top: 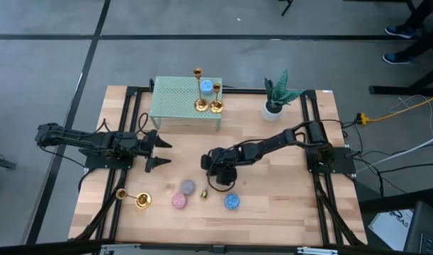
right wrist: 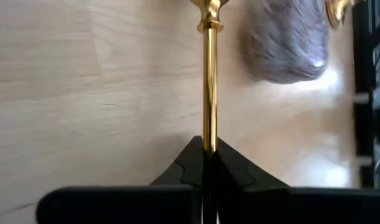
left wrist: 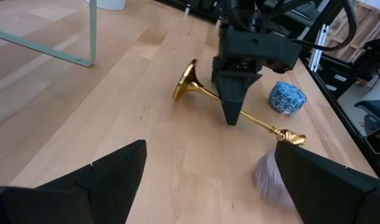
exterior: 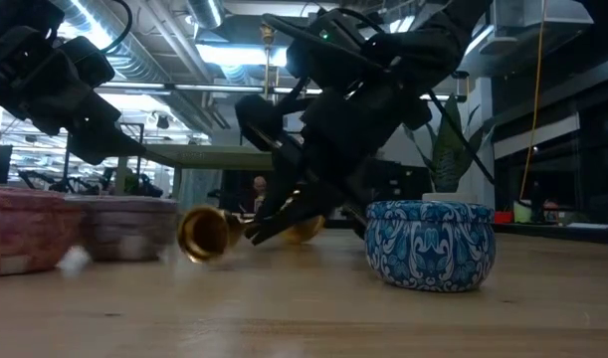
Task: Pick & Place candle stick holders
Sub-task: Put the gold candle holder on the shelf
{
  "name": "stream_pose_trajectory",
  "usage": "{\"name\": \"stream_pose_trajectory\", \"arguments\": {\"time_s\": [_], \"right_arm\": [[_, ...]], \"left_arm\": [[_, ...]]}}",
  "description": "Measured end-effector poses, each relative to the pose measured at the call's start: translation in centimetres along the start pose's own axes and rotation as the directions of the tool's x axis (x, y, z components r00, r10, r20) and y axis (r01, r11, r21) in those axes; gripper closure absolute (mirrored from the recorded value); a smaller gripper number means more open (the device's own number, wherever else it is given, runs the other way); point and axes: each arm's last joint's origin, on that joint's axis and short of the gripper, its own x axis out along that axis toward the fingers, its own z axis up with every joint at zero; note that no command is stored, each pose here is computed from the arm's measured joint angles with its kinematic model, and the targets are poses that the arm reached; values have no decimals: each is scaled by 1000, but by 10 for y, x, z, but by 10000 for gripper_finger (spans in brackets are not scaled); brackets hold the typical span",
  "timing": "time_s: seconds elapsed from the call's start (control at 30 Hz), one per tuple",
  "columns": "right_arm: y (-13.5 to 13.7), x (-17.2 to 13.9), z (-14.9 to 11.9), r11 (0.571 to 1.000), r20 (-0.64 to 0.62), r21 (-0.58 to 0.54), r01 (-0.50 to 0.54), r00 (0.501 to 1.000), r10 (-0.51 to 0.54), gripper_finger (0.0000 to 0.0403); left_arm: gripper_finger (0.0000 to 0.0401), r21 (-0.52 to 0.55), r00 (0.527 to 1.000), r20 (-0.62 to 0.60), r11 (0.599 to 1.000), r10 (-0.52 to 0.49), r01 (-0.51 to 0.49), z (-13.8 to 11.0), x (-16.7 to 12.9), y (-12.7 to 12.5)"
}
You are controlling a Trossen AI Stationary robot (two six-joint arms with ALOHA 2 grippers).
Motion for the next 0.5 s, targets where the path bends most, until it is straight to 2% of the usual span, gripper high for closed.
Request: {"name": "stream_pose_trajectory", "arguments": {"time_s": [0.13,0.3,0.37,0.5], "right_arm": [[-9,-11,-4,985,-5,168,27,1000,-26,372],[-32,-43,-10,928,54,366,68,994,-95,388],[-42,-58,-11,880,97,470,68,987,-129,387],[-60,-86,-12,734,190,679,22,960,-204,387]], "left_arm": [[49,0,1000,0,1000,0,0,0,0,0],[47,0,1000,-1,1000,0,0,0,0,0],[48,0,1000,0,1000,0,0,0,0,0],[48,0,1000,0,1000,0,0,0,0,0]]}}
